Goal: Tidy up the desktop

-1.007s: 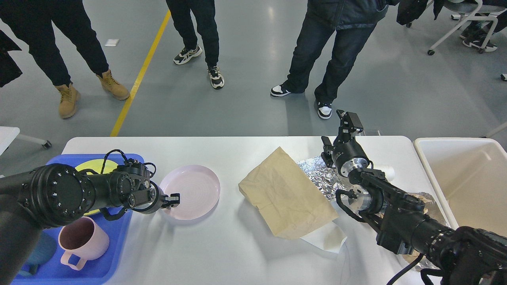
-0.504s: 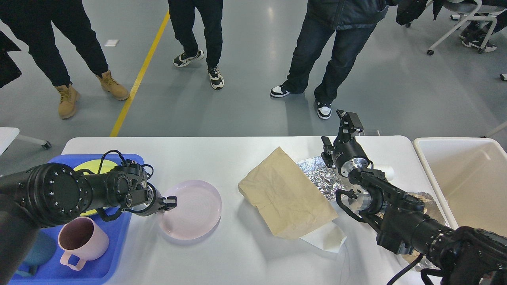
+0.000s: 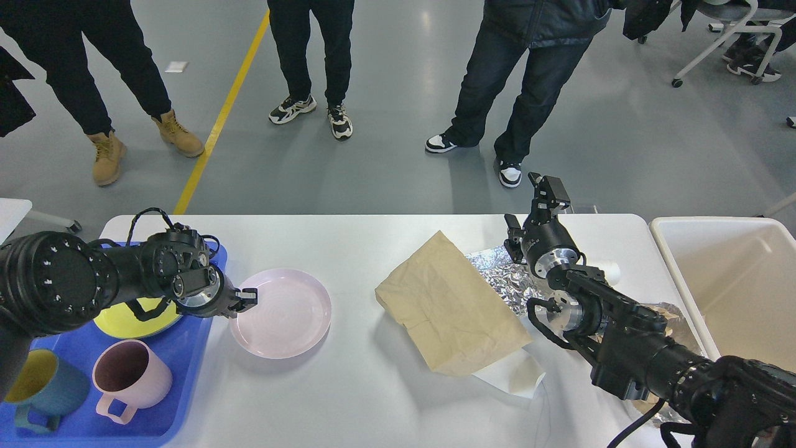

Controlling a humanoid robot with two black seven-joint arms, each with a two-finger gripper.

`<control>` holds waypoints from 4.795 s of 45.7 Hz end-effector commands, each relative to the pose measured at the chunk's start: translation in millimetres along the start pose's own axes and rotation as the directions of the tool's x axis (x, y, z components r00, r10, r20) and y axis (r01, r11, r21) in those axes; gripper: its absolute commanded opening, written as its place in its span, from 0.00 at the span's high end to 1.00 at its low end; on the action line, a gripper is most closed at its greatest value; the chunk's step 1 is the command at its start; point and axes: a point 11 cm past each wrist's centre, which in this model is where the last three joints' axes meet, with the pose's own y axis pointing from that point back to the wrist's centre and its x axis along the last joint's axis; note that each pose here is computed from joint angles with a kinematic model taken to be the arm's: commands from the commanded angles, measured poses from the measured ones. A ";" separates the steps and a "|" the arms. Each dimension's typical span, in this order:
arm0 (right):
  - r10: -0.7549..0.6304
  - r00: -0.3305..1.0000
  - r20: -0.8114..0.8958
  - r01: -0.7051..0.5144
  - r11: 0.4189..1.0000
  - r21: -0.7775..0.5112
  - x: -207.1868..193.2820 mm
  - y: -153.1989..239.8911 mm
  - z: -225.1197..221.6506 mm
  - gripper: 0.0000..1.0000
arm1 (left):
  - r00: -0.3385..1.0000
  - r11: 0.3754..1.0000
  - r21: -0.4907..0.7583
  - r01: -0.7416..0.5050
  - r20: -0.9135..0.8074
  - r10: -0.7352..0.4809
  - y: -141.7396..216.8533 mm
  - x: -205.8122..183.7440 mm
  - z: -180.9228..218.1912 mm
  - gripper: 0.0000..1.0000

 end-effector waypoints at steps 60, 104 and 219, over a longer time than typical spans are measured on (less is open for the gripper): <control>-0.001 1.000 0.000 0.001 1.000 0.000 -0.1 0.0 0.0 0.00 | 0.945 0.998 -0.044 -0.052 -0.326 0.035 158.6 96.2 -143.9 1.00; 0.001 1.000 0.000 -0.001 1.000 0.000 0.1 0.0 0.0 0.00 | 0.897 0.971 0.179 -0.162 -0.384 0.220 26.2 32.7 -190.7 1.00; 0.001 1.000 0.000 -0.001 1.000 0.000 0.1 0.0 0.0 0.00 | 0.134 0.239 -0.312 -0.919 -0.820 -0.557 163.2 191.5 26.9 0.04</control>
